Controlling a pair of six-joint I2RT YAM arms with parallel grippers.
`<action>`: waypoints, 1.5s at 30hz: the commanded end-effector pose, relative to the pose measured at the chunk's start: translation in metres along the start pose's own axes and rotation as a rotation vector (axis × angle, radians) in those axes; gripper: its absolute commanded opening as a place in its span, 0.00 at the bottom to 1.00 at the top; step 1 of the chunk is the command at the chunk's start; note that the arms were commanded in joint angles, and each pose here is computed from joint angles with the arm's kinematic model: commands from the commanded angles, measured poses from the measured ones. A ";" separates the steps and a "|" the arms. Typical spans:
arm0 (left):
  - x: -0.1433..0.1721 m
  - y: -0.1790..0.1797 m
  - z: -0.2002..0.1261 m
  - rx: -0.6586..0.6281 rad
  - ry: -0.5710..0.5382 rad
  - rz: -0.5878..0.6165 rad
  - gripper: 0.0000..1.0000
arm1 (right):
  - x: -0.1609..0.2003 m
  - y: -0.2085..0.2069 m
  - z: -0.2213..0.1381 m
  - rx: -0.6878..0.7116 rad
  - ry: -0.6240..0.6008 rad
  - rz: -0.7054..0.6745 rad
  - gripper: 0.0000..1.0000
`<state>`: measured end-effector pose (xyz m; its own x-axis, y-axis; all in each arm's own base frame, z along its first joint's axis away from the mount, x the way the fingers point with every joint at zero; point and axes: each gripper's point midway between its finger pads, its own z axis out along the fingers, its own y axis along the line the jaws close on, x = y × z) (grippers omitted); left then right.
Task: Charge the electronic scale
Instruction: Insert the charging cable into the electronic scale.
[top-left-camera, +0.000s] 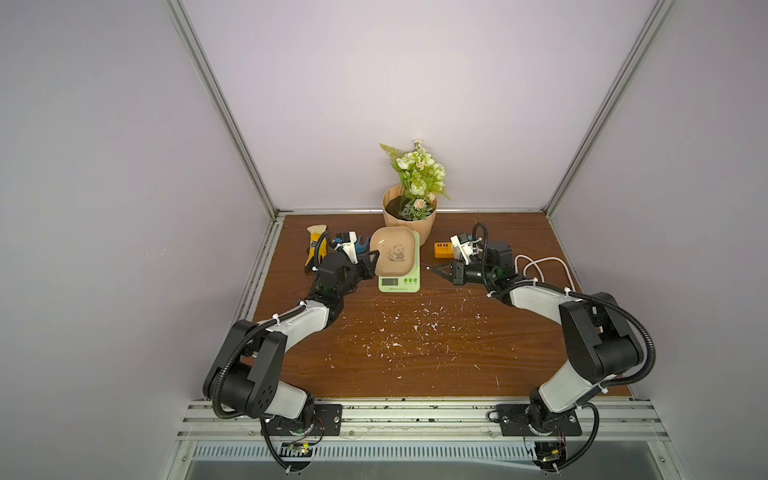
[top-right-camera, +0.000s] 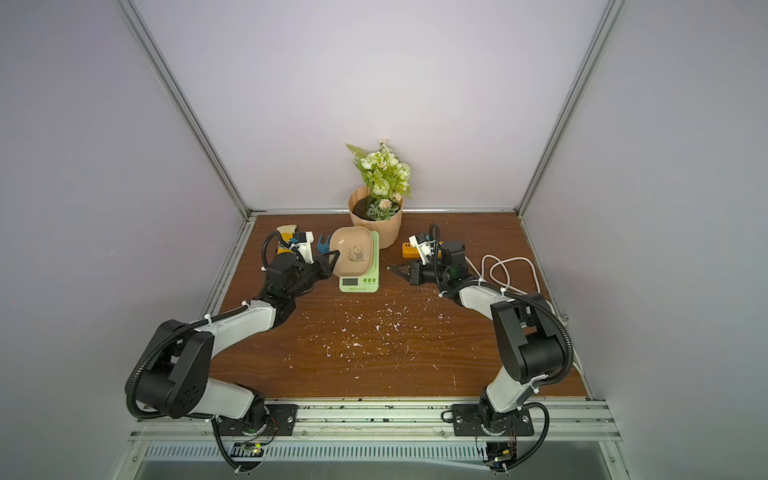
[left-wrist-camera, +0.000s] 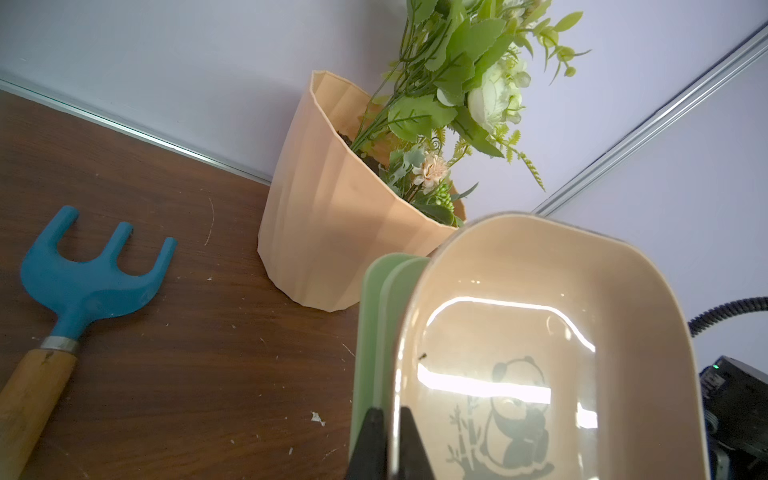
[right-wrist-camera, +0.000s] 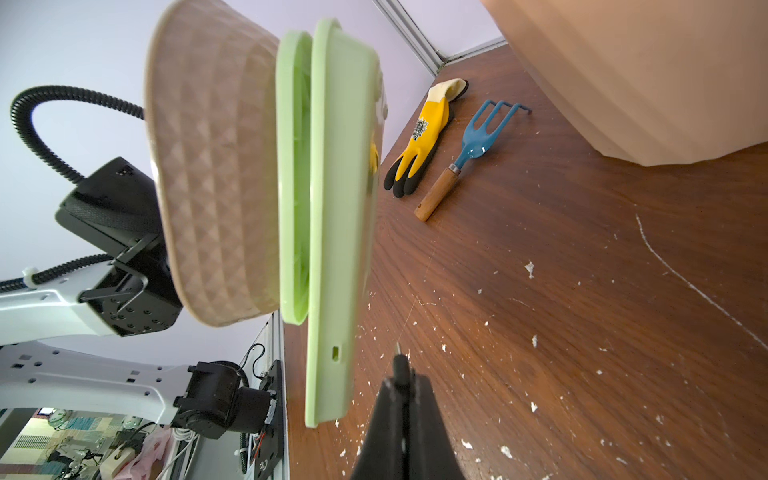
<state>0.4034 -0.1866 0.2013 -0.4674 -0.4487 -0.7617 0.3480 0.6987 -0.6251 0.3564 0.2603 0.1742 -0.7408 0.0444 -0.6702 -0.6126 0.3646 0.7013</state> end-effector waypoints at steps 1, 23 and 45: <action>-0.037 -0.034 0.006 0.095 -0.125 0.025 0.00 | -0.007 0.026 -0.005 -0.071 -0.019 -0.084 0.00; -0.037 -0.043 0.030 0.134 -0.118 -0.003 0.00 | -0.007 0.035 -0.007 -0.088 -0.022 -0.133 0.00; -0.030 -0.047 0.036 0.172 -0.081 -0.029 0.00 | -0.020 0.036 -0.011 -0.035 -0.042 -0.219 0.00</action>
<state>0.4278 -0.2139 0.1954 -0.4956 -0.4654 -0.7333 0.3612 0.6574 -0.6614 0.3459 0.2596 0.1840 -0.6630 0.0050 -0.7486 -0.6979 0.3576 0.6205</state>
